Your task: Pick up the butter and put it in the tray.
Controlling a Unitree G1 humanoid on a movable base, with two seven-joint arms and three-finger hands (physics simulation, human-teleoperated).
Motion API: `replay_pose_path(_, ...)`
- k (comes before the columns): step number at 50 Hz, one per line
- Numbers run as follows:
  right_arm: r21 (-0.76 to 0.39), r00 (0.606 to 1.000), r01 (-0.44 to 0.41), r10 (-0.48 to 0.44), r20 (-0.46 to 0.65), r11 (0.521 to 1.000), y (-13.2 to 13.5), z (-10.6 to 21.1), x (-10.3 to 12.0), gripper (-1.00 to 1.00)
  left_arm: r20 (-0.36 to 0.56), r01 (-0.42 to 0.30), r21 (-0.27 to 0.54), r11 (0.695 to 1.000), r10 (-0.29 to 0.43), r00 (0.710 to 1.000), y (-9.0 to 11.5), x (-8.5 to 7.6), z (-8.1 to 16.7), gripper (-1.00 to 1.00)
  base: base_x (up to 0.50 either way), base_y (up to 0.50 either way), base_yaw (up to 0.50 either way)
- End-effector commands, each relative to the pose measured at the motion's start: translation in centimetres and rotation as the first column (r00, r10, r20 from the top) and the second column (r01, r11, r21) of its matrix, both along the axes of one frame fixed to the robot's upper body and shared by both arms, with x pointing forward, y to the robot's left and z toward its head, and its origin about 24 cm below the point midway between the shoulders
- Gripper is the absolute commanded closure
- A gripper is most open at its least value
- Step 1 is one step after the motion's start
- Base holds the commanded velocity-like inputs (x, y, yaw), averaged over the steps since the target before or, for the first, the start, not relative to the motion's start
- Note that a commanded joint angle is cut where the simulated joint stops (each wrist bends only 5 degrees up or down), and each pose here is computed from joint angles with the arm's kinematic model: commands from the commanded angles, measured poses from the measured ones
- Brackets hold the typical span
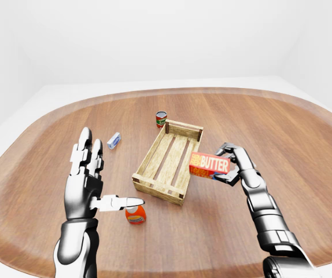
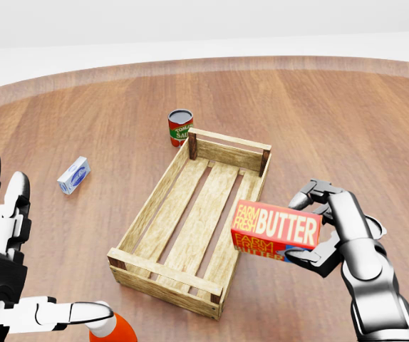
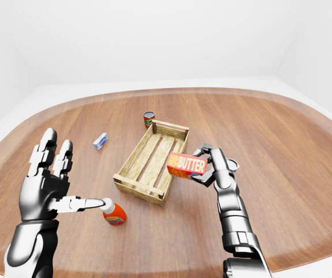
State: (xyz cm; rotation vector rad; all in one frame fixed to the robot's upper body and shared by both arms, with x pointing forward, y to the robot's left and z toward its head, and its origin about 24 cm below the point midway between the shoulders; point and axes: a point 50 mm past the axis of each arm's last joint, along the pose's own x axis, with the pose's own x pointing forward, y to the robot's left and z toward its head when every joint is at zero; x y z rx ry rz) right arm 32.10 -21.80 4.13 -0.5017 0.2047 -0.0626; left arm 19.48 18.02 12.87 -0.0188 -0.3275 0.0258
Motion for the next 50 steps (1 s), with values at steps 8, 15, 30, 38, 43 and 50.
replay_pose_path(8,0.115,0.997,0.074,-0.072,-0.025,0.991,1.9,1.0,4.1,1.00,0.007,-0.003,-0.002,1.000,0.003,1.000,0.2,0.0,0.1,-1.00,0.00,0.00,0.00)
replay_pose_path(15,0.128,0.996,0.068,-0.061,-0.057,0.989,3.6,1.6,5.6,1.00,0.013,-0.007,-0.004,1.000,0.008,1.000,0.4,0.1,0.2,-1.00,0.00,0.00,0.00)
replay_pose_path(30,0.064,0.990,0.038,-0.029,-0.136,0.997,6.0,1.6,6.8,1.00,0.009,-0.005,-0.003,1.000,0.005,1.000,0.2,0.1,0.2,-1.00,0.00,0.00,0.00)
replay_pose_path(38,0.045,0.983,0.002,0.006,-0.181,0.999,7.3,1.3,6.8,1.00,0.016,-0.008,-0.005,1.000,0.008,1.000,0.4,0.1,0.3,-1.00,0.00,0.00,0.00)
replay_pose_path(43,0.031,0.982,-0.007,0.013,-0.190,0.999,8.0,1.2,6.8,1.00,0.018,-0.006,-0.003,1.000,0.006,1.000,0.3,0.1,0.3,-1.00,0.00,0.00,0.00)
replay_pose_path(50,0.037,0.979,-0.037,0.044,-0.198,0.999,8.8,1.2,6.8,1.00,0.017,-0.005,-0.002,1.000,0.005,1.000,0.3,0.1,0.3,-1.00,0.00,0.00,0.00)
